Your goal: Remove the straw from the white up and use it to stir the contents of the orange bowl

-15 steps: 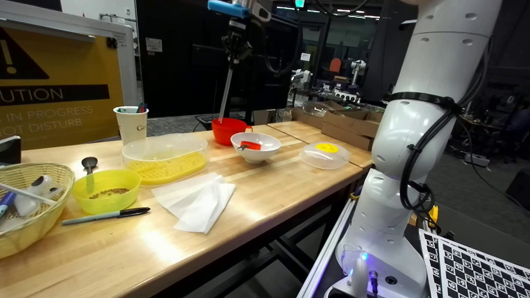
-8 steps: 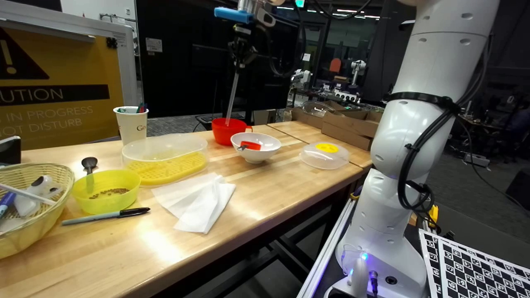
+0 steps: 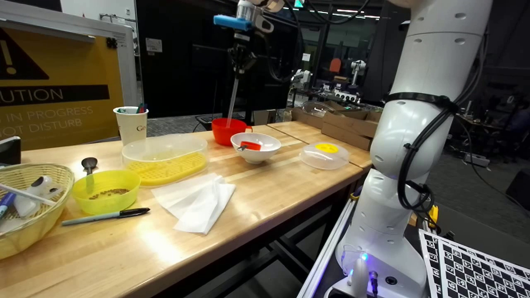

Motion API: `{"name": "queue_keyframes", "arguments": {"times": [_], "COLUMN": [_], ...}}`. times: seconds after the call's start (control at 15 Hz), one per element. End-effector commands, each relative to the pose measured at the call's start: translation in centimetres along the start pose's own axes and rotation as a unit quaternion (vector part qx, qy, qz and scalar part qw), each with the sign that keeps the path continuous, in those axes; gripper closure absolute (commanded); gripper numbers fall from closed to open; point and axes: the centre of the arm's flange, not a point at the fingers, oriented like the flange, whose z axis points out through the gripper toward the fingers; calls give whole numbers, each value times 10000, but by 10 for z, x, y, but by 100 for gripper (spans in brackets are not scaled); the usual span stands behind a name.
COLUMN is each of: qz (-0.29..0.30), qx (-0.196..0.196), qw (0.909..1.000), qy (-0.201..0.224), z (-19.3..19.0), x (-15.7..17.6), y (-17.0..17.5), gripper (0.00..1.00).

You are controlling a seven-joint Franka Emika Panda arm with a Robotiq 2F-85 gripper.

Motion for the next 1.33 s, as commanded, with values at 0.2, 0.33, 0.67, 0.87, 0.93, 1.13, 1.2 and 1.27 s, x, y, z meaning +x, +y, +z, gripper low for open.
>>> {"name": "queue_keyframes", "arguments": {"times": [0.2, 0.33, 0.67, 0.87, 0.93, 1.13, 1.2, 1.27], "qz": [-189, -241, -258, -170, -130, 0, 38, 85], "qx": [33, 13, 1, 22, 23, 14, 3, 3], "qw": [9998, 9996, 9994, 9997, 9998, 9999, 9999, 9998], "qy": [113, 152, 209, 176, 167, 154, 159, 175], "z": [21, 29, 33, 32, 33, 36, 38, 40], "x": [-13, -20, -19, -8, -5, 10, 16, 21], "y": [-21, -27, -40, -45, -46, -46, -44, -41], "gripper": [99, 99, 99, 99, 99, 99, 99, 99]}}
